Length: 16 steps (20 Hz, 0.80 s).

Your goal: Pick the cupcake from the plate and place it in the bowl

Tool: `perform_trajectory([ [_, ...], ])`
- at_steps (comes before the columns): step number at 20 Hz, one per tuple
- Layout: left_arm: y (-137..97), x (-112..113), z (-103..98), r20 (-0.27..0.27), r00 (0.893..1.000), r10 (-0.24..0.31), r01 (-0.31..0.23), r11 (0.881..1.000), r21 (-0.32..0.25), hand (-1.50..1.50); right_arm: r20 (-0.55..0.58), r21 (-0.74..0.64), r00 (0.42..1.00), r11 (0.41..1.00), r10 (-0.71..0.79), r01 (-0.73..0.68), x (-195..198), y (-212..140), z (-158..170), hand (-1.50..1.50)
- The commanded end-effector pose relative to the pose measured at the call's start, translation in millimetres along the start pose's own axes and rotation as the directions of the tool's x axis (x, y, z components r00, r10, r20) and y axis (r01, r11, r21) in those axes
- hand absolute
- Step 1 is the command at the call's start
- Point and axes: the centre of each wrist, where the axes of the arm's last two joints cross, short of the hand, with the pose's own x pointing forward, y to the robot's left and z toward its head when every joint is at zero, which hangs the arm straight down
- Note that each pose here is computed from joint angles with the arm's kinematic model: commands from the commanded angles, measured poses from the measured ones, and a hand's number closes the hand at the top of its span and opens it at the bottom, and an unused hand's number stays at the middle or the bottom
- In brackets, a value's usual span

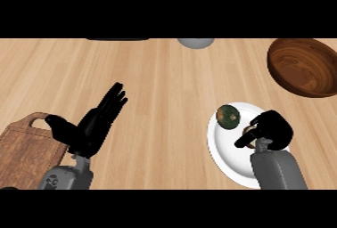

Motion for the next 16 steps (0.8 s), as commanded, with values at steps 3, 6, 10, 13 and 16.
perform_trajectory([
  [3,-8,-22,-2,-0.006,1.000,-0.016,0.016,1.000,-0.016,0.00,-0.039,-0.028,0.997,0.997,0.065,-0.066,21,5,7,1.50],
  [6,-4,-13,5,-0.004,1.000,-0.015,0.015,0.999,-0.029,0.00,0.192,0.014,0.970,0.987,0.152,-0.158,47,8,1,1.50],
  [10,-9,-10,-3,-0.009,1.000,-0.012,0.011,0.999,-0.032,0.00,0.442,0.033,0.867,0.962,0.230,-0.272,67,-8,-2,1.50],
  [13,-4,-10,-5,-0.001,1.000,-0.004,0.004,1.000,0.008,0.00,0.434,-0.075,0.851,0.954,0.295,-0.292,85,-14,-2,1.50],
  [16,-2,-1,9,0.004,1.000,-0.011,0.011,1.000,-0.011,0.00,0.422,-0.160,0.866,0.962,0.270,-0.222,87,-27,9,1.50],
])
